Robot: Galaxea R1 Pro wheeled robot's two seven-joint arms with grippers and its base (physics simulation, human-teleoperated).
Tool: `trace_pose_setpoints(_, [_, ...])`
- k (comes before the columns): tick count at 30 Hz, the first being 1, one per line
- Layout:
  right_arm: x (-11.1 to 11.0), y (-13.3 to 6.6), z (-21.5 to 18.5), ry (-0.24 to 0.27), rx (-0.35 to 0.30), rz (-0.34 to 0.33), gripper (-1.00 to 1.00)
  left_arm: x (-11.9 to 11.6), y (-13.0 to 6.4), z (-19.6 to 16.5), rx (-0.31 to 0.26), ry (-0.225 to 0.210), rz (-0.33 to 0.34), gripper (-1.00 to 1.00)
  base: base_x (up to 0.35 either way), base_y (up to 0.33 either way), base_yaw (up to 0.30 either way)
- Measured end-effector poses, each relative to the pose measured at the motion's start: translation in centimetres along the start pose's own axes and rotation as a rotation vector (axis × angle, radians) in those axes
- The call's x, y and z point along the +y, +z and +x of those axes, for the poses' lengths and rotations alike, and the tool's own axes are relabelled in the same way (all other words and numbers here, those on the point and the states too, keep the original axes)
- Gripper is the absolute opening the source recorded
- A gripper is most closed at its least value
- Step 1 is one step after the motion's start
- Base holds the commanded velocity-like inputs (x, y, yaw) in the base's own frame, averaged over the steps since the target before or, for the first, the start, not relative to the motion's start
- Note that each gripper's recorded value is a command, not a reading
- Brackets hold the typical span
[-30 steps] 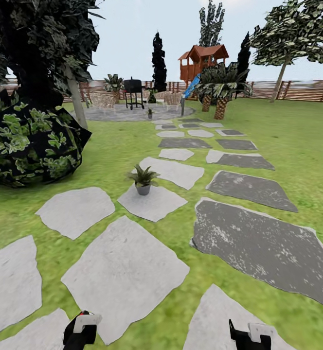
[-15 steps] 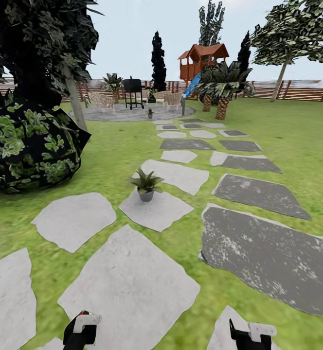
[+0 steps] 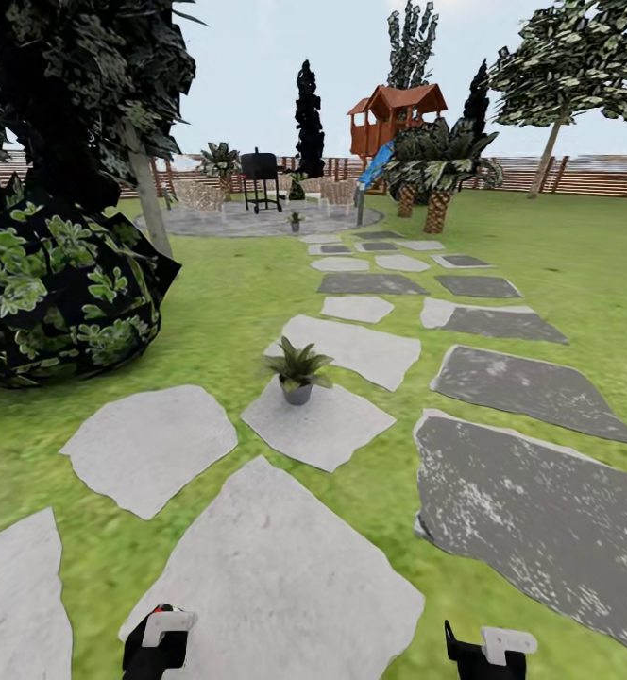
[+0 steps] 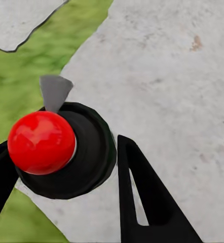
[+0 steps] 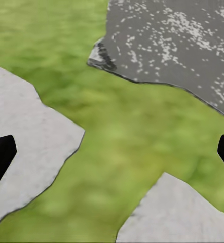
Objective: Pick up the pesticide atomizer in the garden and spray insectifuge to fully cover both potted plants in the garden.
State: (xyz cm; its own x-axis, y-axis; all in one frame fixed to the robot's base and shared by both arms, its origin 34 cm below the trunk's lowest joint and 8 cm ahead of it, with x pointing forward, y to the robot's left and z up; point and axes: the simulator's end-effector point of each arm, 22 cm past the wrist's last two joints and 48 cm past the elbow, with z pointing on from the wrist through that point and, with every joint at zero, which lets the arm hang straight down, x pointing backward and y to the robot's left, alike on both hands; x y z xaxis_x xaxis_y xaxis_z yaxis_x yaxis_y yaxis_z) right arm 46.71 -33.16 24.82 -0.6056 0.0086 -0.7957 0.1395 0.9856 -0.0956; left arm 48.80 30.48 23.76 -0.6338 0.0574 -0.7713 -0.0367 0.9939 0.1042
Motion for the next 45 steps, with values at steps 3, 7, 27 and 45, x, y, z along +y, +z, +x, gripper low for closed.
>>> trace_pose_setpoints(3, [0.00, 0.01, -0.02, 0.000, 0.000, 0.000, 1.00, 0.00, 0.00, 0.00, 0.000, 0.000, 0.000, -1.00, 0.280, 0.217, 0.000])
trace_pose_setpoints(7, [0.01, 0.01, -0.02, 0.000, 0.000, 0.000, 1.00, 0.00, 0.00, 0.01, 0.000, 0.000, 0.000, -1.00, 0.280, 0.217, 0.000])
trace_pose_setpoints(27, [-0.01, -0.02, 0.03, 0.000, 0.001, 0.000, 1.00, 0.00, 0.00, 0.00, 0.000, 0.000, 0.000, -1.00, 0.282, 0.215, 0.000])
trace_pose_setpoints(45, [-0.03, 0.01, -0.08, 0.000, -0.002, 0.001, 1.00, -0.02, -0.13, 0.26, 0.004, 0.000, 0.001, -1.00, 0.323, 0.069, -0.017])
